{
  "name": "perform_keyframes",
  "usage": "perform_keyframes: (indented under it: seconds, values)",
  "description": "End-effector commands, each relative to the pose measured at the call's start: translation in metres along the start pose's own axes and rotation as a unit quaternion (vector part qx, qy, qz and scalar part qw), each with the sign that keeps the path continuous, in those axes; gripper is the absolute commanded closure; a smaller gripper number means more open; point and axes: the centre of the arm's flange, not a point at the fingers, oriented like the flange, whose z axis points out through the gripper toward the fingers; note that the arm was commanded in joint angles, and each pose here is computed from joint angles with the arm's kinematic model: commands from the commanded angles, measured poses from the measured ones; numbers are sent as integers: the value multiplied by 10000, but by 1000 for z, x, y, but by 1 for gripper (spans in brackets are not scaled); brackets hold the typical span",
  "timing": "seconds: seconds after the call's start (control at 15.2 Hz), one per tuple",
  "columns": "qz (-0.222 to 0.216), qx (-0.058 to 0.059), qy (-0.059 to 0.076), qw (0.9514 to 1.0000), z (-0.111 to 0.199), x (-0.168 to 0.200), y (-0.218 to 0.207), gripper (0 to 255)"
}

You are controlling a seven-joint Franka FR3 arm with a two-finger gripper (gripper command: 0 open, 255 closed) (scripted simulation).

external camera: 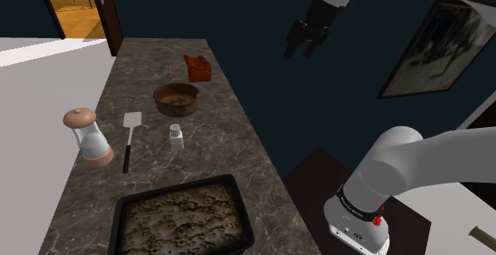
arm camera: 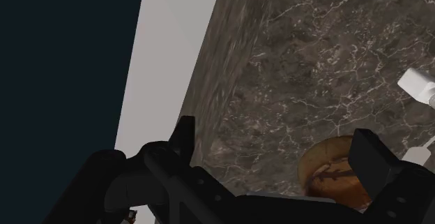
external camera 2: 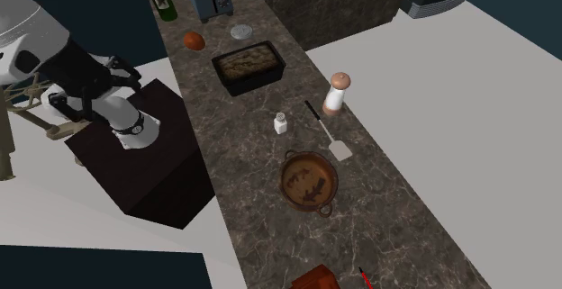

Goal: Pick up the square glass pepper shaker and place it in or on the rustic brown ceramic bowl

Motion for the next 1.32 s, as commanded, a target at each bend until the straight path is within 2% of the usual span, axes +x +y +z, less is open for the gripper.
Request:
perform_keyframes:
  seconds: [0.0, 1.25]
  values:
    - [0, 0, 0, 10000, 0, 0, 0, 0]
    - [687, -470, 74, 9965, 164, 18, -204, 0]
